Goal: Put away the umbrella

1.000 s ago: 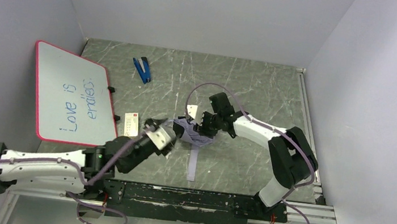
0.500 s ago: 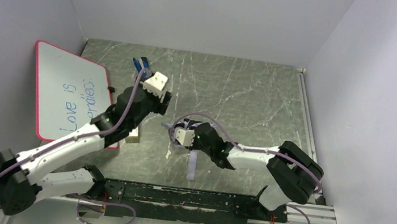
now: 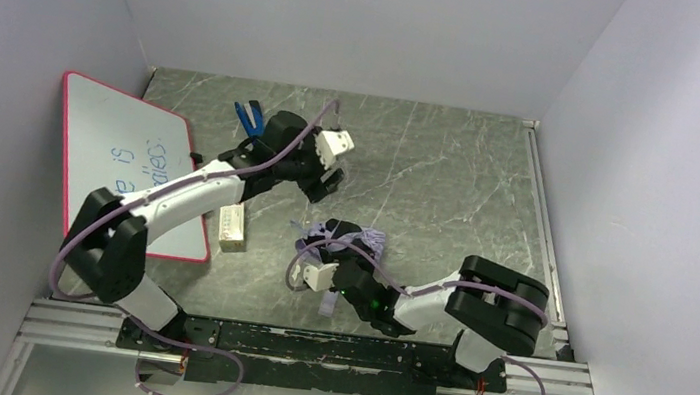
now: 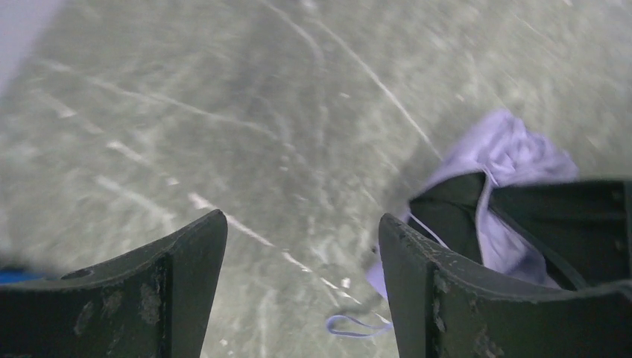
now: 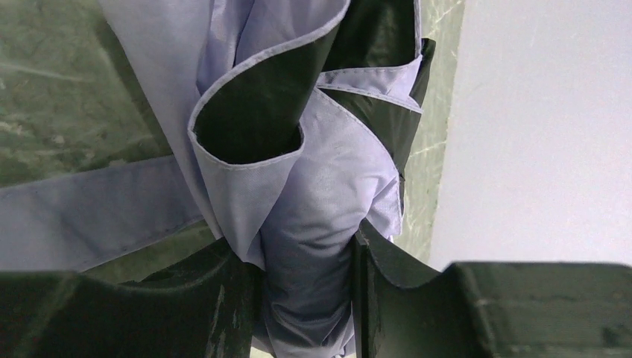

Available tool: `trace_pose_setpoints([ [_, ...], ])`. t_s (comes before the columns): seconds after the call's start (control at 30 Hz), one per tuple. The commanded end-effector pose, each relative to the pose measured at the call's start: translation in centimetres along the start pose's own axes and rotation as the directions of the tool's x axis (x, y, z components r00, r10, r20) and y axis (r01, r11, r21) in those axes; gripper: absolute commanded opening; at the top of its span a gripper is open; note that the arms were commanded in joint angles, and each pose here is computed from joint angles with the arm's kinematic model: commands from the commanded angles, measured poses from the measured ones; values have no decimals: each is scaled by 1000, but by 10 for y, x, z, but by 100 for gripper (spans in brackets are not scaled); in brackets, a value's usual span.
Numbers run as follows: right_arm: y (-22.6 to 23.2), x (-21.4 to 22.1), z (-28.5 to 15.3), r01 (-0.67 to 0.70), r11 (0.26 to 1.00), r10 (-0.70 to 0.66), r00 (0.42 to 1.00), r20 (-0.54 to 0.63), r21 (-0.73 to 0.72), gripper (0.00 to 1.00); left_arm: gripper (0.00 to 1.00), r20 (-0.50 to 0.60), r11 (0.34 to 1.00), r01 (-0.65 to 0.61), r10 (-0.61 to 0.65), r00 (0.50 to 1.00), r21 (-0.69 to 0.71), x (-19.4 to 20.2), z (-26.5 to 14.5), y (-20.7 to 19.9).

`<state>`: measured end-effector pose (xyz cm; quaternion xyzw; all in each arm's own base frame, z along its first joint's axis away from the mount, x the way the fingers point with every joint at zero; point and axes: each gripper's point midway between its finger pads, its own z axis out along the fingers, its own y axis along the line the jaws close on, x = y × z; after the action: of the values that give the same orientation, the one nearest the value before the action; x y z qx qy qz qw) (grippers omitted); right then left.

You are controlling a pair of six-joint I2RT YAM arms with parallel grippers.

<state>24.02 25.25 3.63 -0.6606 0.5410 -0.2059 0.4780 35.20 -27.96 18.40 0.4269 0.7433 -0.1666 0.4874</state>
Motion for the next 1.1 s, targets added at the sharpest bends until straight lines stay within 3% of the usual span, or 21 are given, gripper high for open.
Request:
trace_pose_setpoints([
  [0.0,39,36,-12,133,987,-141,985,-95,-91,34,77,-21,929,-81,95,995,361,18,4,-57],
  [0.43,47,28,-16,151,984,-156,986,-55,-93,33,79,-162,727,-30,192,968,686,61,32,-131],
  [0.77,48,30,-19,149,984,-155,986,-58,-100,32,80,-268,669,43,237,934,742,103,35,-152],
  [1.07,48,29,-19,149,984,-155,986,-59,-101,32,78,-381,680,92,289,878,728,152,49,-163],
])
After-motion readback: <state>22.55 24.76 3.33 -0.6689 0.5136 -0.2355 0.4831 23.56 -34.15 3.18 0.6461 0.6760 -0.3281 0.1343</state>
